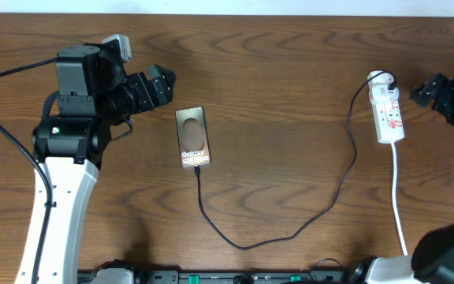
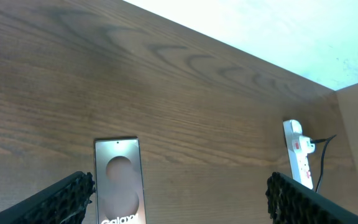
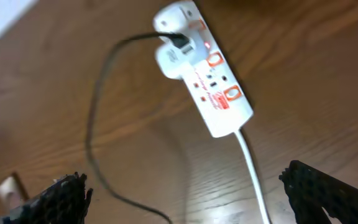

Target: Plug charger to phone and switch on socket

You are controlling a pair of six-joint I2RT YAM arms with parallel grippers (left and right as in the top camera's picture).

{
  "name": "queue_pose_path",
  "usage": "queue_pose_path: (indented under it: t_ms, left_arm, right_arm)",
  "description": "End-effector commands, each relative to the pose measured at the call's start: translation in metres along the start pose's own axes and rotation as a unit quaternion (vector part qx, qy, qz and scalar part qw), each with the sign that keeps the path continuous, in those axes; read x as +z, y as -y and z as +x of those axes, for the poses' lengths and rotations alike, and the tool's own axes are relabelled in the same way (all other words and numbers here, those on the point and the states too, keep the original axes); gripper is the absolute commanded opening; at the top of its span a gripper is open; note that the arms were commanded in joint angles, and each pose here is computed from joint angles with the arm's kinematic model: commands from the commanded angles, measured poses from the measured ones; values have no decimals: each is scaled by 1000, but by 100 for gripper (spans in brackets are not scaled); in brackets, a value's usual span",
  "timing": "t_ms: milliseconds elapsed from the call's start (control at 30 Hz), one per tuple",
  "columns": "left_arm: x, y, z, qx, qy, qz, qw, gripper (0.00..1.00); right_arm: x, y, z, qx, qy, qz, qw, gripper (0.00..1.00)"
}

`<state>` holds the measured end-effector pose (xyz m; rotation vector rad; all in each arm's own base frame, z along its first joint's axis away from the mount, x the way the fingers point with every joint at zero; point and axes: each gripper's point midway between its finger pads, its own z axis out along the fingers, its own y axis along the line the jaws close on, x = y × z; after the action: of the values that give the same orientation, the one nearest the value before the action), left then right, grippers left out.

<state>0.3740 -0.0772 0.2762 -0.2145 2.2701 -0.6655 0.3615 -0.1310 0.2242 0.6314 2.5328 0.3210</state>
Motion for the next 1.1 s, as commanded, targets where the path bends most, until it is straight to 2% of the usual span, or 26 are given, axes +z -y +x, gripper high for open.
queue_pose_path:
  t_ms: [0,600,767,900,1033,1067]
  left_arm:
    - [-2,-3,-1,2,4,-7,1000,91]
    - [-4,-2,-2,3,6,-6,1000,91]
    - [-21,-21,10,11,14,-64,998,91]
    - [-44,-35,29,14,39,-98,994,91]
    - [-71,-48,57,26,95,-111,989,91]
    - [-81,-52,63,34,133,-108,985,91]
  right_arm:
    - [-24,-17,-4,1,31,-20,999,99]
    - [-25,-17,-5,0,32,-20,999,99]
    - [-25,-17,-4,0,32,-20,999,99]
    - [-25,-17,-5,0,33,-20,999,99]
    - [-25,-17,-4,0,32,-20,999,99]
    - [-25,-17,-4,0,32,-20,999,99]
